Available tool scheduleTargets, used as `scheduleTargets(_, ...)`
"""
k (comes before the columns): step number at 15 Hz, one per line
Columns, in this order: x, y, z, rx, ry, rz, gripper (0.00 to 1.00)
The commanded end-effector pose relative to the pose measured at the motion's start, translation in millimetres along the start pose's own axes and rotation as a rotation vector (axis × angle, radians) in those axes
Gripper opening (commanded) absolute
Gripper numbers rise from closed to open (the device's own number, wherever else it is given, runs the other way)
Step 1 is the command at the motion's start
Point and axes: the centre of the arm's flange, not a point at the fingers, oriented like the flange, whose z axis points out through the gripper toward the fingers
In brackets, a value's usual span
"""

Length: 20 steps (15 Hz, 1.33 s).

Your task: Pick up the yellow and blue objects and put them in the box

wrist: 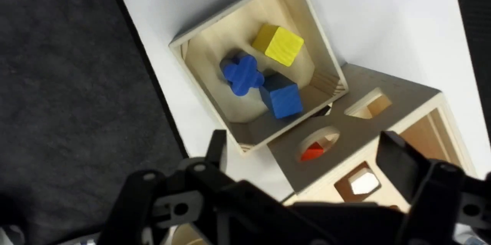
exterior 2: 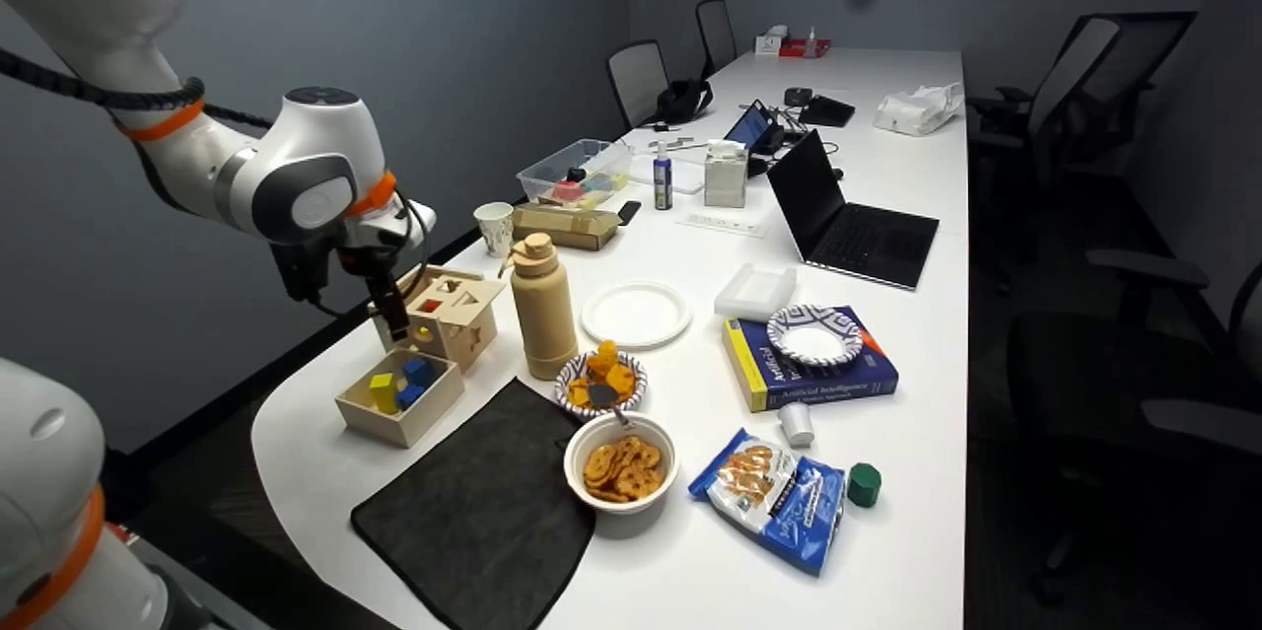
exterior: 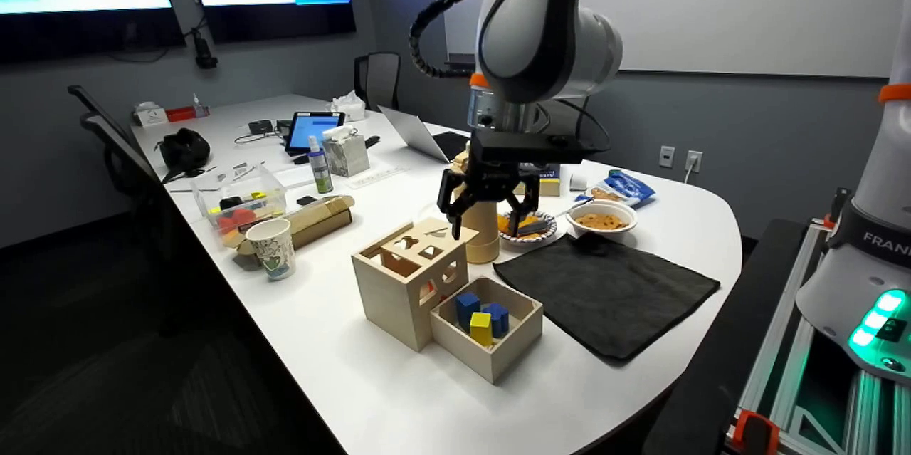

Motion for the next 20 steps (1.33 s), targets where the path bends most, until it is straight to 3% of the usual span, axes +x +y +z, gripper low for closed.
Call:
scheduleTargets(1,-15,-11,34,0.041,-0.003,0.116,1.00)
scheduleTargets(7,-39,-24,71,0.072,-0.019,0.233,1.00)
scheduleTargets(12,-35,-11,93,0.074,0.045,0.348,1.00)
scheduleTargets(20,-42,-8,116,0.060,0.017,0.424,1.00)
